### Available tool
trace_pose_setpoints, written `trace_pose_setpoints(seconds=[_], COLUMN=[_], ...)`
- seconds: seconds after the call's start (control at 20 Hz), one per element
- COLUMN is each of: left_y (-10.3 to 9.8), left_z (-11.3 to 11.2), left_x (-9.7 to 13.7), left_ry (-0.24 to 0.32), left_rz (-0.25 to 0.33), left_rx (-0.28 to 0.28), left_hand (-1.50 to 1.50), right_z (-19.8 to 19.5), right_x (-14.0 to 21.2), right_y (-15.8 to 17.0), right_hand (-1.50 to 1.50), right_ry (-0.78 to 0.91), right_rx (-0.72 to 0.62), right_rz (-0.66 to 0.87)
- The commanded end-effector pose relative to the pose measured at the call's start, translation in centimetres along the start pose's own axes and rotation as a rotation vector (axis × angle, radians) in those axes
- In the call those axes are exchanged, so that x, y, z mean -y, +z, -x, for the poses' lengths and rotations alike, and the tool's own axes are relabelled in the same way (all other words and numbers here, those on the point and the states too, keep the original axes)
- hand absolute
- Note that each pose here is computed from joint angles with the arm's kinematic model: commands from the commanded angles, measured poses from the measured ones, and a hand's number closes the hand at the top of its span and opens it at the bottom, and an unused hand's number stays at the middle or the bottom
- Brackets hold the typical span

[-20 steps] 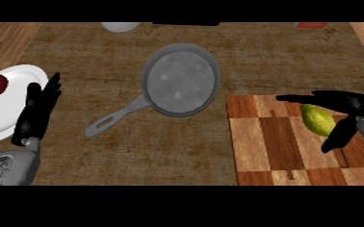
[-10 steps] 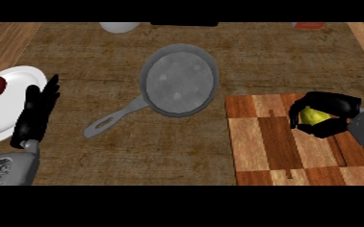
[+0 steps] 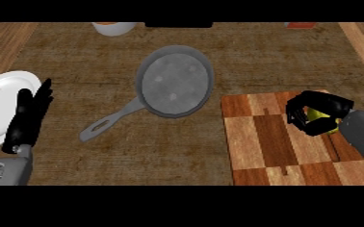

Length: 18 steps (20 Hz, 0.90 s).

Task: Pick the pear from the cutting board and place it in the pan

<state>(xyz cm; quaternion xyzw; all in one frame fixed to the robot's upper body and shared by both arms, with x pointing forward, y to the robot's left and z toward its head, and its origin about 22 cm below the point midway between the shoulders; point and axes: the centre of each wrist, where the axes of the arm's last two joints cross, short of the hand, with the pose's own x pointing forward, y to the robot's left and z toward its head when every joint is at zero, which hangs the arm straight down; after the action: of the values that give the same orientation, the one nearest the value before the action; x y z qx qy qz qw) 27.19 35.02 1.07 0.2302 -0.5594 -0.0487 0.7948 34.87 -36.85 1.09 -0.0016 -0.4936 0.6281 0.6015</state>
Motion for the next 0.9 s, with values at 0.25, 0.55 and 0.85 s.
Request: trace_pose_setpoints(seconds=[0.25, 0.55, 0.85], left_y=[0.8, 1.3, 1.4], left_z=[2.3, 3.6, 3.2], left_x=[-2.8, -2.8, -3.6], left_ry=[-0.014, -0.009, -0.018], left_rz=[-0.096, -0.108, -0.113], left_rx=[-0.095, -0.138, -0.101], left_hand=[0.0, 0.0, 0.0], right_z=[2.2, -5.4, -12.5], right_x=[-0.5, 4.5, 2.2], right_y=[2.5, -2.0, -7.3], right_hand=[1.5, 1.5, 1.5], right_ry=[0.007, 0.117, 0.1], right_rx=[-0.593, -0.396, -0.321], right_rz=[0.426, 0.876, 0.995])
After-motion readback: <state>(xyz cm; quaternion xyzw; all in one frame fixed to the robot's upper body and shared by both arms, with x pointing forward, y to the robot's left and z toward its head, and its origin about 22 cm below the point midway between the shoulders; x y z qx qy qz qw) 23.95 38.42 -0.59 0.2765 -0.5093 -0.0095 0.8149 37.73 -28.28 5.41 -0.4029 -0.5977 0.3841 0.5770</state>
